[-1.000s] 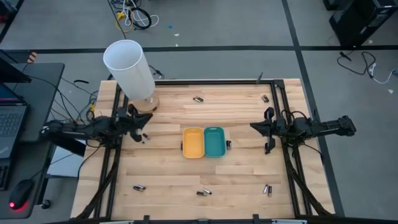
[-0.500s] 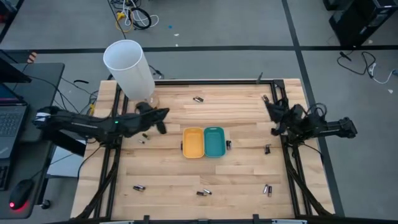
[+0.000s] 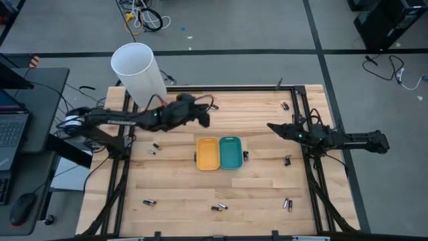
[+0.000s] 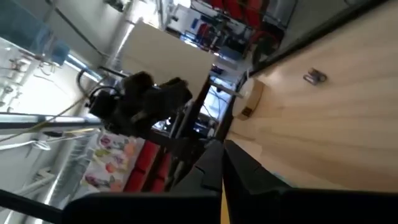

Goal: Sort batteries
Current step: Put the black battery into the yellow bin

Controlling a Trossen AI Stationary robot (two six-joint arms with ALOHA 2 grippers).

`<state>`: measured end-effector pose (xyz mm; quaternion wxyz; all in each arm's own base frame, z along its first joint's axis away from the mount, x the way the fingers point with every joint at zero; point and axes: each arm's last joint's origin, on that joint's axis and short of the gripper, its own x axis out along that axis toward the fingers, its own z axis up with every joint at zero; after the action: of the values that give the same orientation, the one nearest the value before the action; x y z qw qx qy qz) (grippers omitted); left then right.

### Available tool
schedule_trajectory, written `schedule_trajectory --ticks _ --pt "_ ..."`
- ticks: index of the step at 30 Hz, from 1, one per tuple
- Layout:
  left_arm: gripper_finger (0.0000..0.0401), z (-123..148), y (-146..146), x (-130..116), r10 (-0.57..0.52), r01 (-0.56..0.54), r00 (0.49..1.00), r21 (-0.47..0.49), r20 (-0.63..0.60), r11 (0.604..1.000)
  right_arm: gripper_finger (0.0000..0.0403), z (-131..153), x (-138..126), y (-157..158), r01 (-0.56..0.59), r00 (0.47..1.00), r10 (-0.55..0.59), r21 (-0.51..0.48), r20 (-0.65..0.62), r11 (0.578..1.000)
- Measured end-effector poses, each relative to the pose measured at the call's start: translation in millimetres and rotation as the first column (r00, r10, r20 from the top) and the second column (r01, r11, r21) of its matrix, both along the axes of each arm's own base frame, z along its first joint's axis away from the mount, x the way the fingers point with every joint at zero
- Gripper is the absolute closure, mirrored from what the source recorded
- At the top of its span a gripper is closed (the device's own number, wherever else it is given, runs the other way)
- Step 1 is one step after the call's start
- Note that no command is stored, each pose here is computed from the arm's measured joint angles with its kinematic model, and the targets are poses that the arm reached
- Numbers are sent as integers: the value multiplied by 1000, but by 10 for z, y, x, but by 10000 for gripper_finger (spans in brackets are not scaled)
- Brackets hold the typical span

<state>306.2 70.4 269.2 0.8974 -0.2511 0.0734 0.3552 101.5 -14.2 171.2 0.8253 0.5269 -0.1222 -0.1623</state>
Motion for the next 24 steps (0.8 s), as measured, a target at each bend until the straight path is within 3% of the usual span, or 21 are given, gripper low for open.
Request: schedule_trajectory --ticks 3,8,12,15,19,24 --pt "380 -32 139 108 31 -31 1000 -82 0 996 402 92 12 -30 31 999 -30 -44 23 999" --pt "364 -44 204 301 -53 54 999 -160 14 986 403 313 23 -87 95 994 -94 -10 55 995" --pt "324 -145 225 395 -65 54 996 -183 -60 982 403 550 63 -99 65 998 -62 -111 31 992" --pt "292 -237 268 438 -55 36 994 -195 -92 980 403 699 126 -115 63 998 -65 -145 -6 987" --pt "251 -330 309 485 -52 31 993 -200 -103 979 403 762 264 -189 91 988 -104 -110 -117 990" --pt "201 -436 316 524 -70 42 990 -220 -124 975 403 749 492 -267 19 973 -36 -78 -229 997"
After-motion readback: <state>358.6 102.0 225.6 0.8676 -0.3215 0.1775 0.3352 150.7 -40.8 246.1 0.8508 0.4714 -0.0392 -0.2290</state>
